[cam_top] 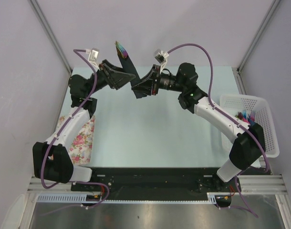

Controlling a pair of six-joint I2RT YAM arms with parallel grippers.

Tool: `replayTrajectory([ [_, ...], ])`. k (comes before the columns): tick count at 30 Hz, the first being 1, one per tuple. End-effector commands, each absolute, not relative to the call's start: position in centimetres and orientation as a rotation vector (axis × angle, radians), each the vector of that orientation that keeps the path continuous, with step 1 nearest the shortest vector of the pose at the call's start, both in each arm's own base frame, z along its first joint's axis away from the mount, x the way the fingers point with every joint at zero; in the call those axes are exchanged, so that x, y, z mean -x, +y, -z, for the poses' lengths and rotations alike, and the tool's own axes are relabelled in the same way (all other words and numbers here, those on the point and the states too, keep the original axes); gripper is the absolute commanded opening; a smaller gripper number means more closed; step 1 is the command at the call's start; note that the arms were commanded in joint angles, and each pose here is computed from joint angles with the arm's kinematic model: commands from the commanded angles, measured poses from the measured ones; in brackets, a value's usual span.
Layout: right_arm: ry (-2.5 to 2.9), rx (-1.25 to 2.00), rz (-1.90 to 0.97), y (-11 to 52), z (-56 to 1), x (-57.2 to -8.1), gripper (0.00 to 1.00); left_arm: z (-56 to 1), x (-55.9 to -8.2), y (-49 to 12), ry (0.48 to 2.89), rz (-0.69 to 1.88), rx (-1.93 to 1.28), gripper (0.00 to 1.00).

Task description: Place the utensils on the paper napkin and roll it up

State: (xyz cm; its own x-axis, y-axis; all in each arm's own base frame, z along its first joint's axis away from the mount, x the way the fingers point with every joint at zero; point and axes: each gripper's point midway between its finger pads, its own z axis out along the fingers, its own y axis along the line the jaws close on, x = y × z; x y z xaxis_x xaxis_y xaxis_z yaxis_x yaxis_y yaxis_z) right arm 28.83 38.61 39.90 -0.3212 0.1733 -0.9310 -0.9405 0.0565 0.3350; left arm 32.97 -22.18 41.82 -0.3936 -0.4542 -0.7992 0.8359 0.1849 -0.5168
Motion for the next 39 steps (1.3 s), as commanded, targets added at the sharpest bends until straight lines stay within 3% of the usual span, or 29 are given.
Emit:
replayTrajectory([
  [1,1.180,0.810,-1.457,37.8,-45.6,-28.5,0.00,-42.0,-31.9,-21.8,1.334,1.455,-0.439,0.79],
  [9,1.183,0.780,-1.503,37.9,-45.7,-28.6,0.00,-42.0,-30.6,-22.5,1.321,1.524,-0.473,0.83],
  [15,1.203,0.771,-1.547,38.1,-45.5,-28.7,0.00,-42.3,-29.9,-23.4,1.311,1.574,-0.487,0.80],
  [18,1.221,0.770,-1.563,38.3,-44.9,-28.7,0.00,-42.9,-29.8,-23.5,1.291,1.582,-0.494,0.69],
  [19,1.223,0.771,-1.565,38.4,-44.9,-28.7,0.00,-43.0,-29.9,-23.5,1.289,1.582,-0.493,0.60],
  [22,1.230,0.774,-1.571,38.5,-44.6,-28.6,0.00,-43.2,-30.1,-23.5,1.285,1.580,-0.492,0.51],
  [28,1.233,0.777,-1.561,38.5,-44.2,-28.6,0.00,-43.6,-30.4,-23.5,1.275,1.579,-0.483,0.39],
  [36,1.222,0.785,-1.561,38.6,-44.1,-28.4,0.00,-43.8,-30.7,-23.5,1.285,1.598,-0.452,0.36],
  [38,1.218,0.794,-1.559,38.6,-44.1,-28.3,0.00,-43.8,-30.7,-23.5,1.280,1.597,-0.455,0.25],
  [39,1.214,0.799,-1.559,38.6,-44.1,-28.2,0.00,-43.9,-30.7,-23.5,1.277,1.597,-0.458,0.15],
])
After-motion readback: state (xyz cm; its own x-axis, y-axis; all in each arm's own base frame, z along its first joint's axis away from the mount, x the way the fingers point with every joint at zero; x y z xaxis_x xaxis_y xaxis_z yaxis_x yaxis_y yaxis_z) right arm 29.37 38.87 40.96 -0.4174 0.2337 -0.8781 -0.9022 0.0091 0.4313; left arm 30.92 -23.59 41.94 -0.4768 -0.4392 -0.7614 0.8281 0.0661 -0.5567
